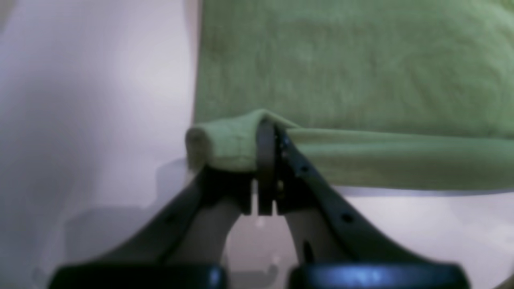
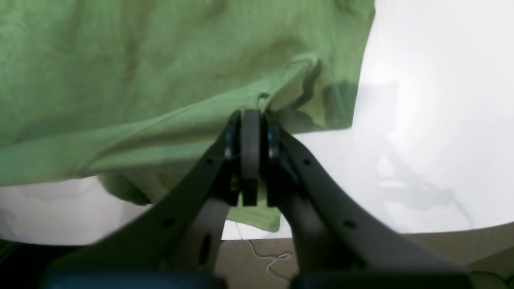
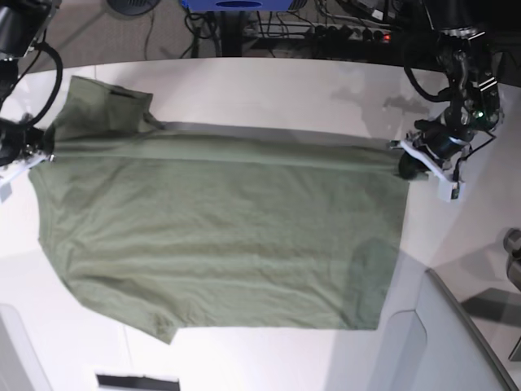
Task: Layout the t-shirt on the table in an organized manner, then fold the t-shirt properly
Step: 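Fold the held shirt edge over onto the body with both grippers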
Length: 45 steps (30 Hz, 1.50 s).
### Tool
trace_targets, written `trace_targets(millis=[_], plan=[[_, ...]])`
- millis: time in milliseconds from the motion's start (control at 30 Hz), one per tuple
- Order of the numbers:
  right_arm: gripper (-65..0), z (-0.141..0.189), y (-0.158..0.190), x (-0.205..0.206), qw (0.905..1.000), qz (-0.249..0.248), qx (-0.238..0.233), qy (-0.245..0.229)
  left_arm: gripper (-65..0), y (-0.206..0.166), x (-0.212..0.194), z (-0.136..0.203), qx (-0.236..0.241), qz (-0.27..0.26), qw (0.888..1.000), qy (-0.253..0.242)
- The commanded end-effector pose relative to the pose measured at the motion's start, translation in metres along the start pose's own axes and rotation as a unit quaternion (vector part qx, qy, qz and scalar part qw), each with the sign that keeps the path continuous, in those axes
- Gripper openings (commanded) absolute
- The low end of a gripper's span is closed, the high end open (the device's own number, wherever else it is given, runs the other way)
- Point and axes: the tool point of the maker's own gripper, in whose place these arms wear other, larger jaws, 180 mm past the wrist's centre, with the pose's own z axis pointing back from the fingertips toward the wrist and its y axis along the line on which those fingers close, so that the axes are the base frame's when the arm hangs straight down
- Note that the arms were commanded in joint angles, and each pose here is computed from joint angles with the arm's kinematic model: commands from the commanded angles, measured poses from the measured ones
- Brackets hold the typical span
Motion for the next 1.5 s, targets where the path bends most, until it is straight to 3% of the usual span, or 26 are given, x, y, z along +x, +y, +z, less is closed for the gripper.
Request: trace_targets(millis=[0,333,567,1467], plan=[[-64.5,0.01,-0.004,0.024,0.9994,0.016,-0.011,-0.029,-65.0,0.009,0.015,0.001,0.012,-0.009,1.0,-0.016],[-64.5,-0.006,0.009,0.051,0.9993,0.007,0.012,-0.036,-65.0,-0.015,0.015,-0.029,-0.016,-0.004,1.0,0.001],[-64.5,-0.022,0.011,0.056,0.9993,0.011,0.016,-0.032,-65.0,-0.012,0.026,-0.04,-0.016,0.013,1.0,-0.002],[-64.2,-0.033,0.018,0.067,0.9974,0.022,0.021,-0.066,-65.0,-0.01,0.013,-0.052,-0.001,-0.001,1.0,-0.002]])
